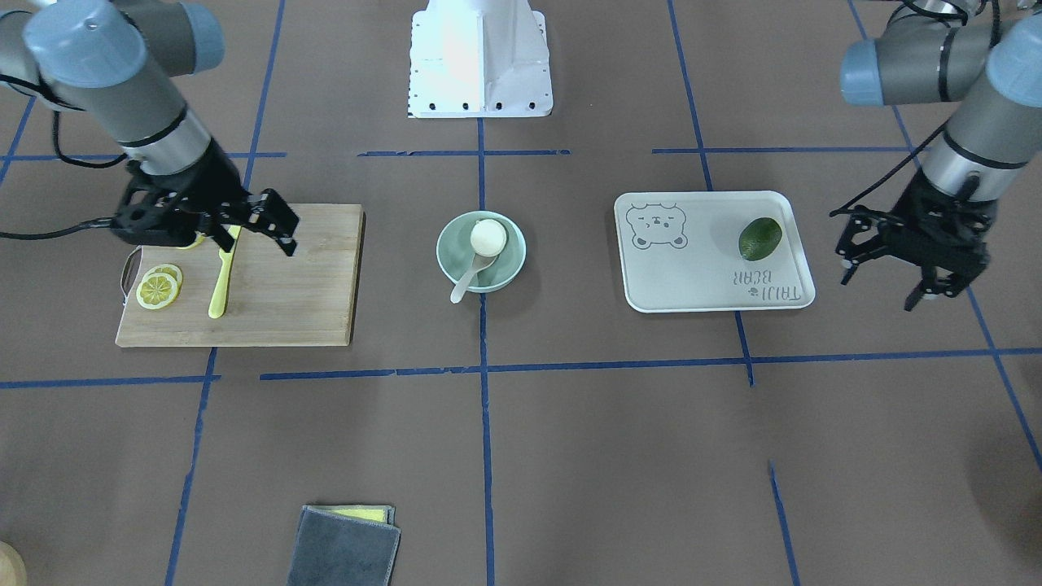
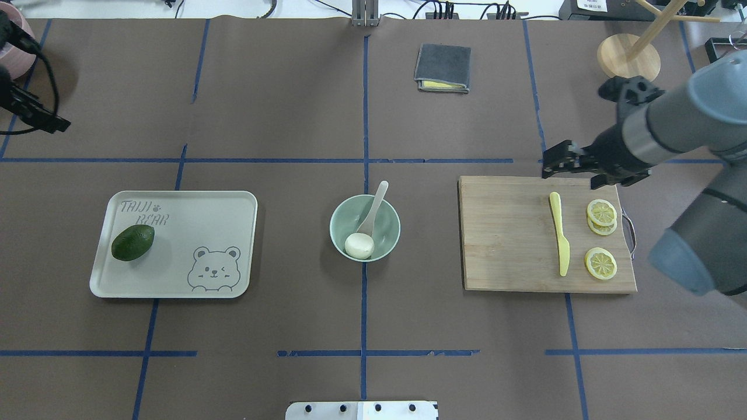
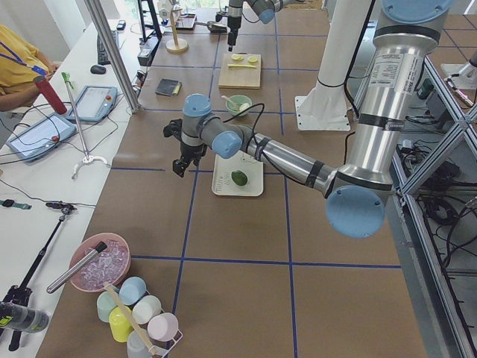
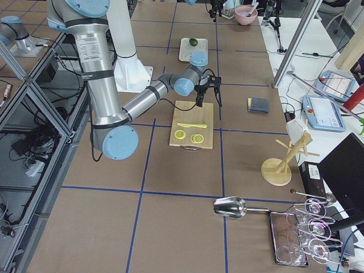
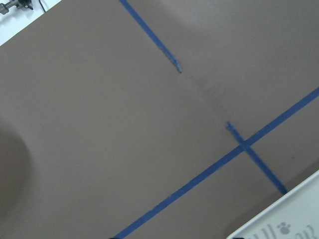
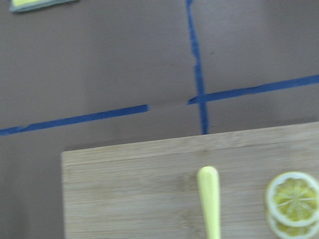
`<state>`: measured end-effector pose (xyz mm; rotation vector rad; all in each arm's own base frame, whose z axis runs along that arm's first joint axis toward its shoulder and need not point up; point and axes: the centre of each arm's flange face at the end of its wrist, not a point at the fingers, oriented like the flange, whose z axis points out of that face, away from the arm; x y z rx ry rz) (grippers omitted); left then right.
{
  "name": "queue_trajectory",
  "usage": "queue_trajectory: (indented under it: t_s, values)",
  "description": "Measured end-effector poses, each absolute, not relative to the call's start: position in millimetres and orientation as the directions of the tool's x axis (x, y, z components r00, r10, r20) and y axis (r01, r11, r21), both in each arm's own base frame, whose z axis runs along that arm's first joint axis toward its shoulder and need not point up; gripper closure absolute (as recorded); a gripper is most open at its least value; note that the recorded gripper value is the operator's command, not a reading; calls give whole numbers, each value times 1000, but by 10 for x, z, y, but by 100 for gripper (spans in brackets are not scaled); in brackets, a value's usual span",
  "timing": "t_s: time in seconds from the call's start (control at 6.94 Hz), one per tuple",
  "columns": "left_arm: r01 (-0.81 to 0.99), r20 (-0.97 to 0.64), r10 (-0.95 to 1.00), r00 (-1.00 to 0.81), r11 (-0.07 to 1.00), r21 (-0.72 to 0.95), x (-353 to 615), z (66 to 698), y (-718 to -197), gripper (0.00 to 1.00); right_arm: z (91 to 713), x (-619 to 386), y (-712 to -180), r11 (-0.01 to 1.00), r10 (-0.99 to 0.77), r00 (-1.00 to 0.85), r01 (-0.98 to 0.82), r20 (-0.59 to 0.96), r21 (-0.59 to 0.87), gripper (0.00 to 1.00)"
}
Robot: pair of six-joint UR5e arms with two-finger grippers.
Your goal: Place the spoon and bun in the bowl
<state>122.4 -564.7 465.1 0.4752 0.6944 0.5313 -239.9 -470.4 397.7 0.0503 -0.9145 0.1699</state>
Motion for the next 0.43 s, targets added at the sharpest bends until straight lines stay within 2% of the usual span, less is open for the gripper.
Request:
queue_trajectory:
  t_s: [0.29,0.43]
  values:
    - [-296,-538,602,589,781,550,571,5193,-5626,12,4741,-1176,-4649,995,21,625,-85,780,41,0]
    - [-264,-584,569,578,809,526,308,5407,-5514,1,5056,-651,-4586,996,-26,643,-48,766,75,0]
